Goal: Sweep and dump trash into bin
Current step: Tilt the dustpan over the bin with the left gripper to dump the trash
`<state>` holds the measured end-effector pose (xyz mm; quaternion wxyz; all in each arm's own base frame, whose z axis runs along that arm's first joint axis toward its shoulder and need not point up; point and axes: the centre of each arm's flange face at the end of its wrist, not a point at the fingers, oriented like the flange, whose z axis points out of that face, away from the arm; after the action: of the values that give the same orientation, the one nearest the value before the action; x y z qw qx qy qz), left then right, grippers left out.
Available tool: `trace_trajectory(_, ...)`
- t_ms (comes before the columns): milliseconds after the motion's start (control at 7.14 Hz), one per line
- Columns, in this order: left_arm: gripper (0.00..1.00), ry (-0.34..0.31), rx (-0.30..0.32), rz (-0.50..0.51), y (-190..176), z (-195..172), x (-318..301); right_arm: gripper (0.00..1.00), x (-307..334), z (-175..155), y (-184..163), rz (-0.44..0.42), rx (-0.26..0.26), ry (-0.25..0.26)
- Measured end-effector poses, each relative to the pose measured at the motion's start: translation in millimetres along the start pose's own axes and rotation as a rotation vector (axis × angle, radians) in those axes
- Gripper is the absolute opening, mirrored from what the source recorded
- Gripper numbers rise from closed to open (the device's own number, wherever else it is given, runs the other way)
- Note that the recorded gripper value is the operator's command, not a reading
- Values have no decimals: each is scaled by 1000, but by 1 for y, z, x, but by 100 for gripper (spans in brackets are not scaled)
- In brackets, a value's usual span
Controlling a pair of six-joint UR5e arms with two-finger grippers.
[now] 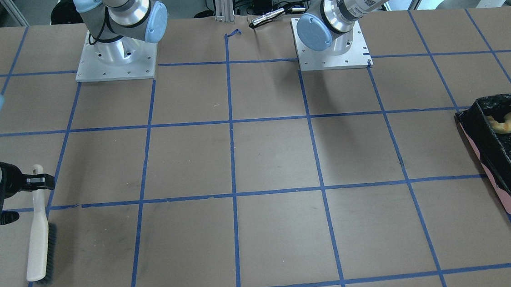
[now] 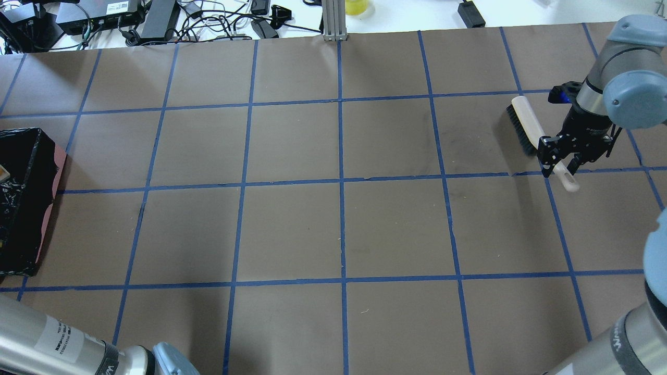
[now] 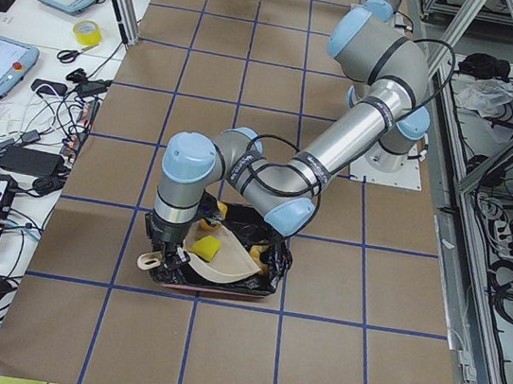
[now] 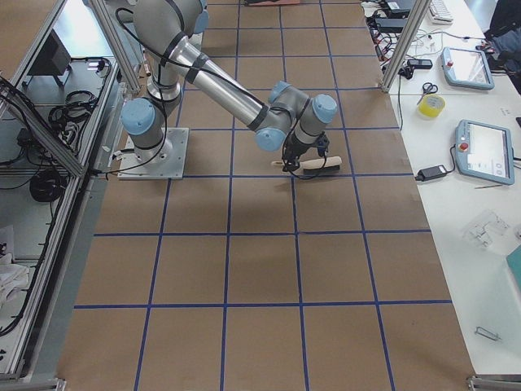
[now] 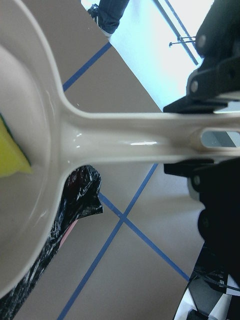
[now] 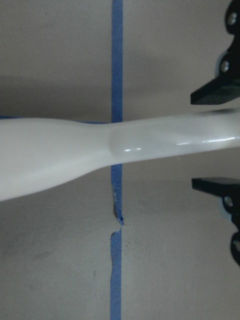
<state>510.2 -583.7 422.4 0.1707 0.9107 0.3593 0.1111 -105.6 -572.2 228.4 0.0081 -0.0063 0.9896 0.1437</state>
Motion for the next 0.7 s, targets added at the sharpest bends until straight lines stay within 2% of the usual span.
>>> trace_trajectory(420,12,7,-93,64,2,-9,-7,98,0,-9,1,6,21,1)
trace_trajectory(700,11,14,-127,79,-15,-18,-11,100,-2,-45,12,11,91,20)
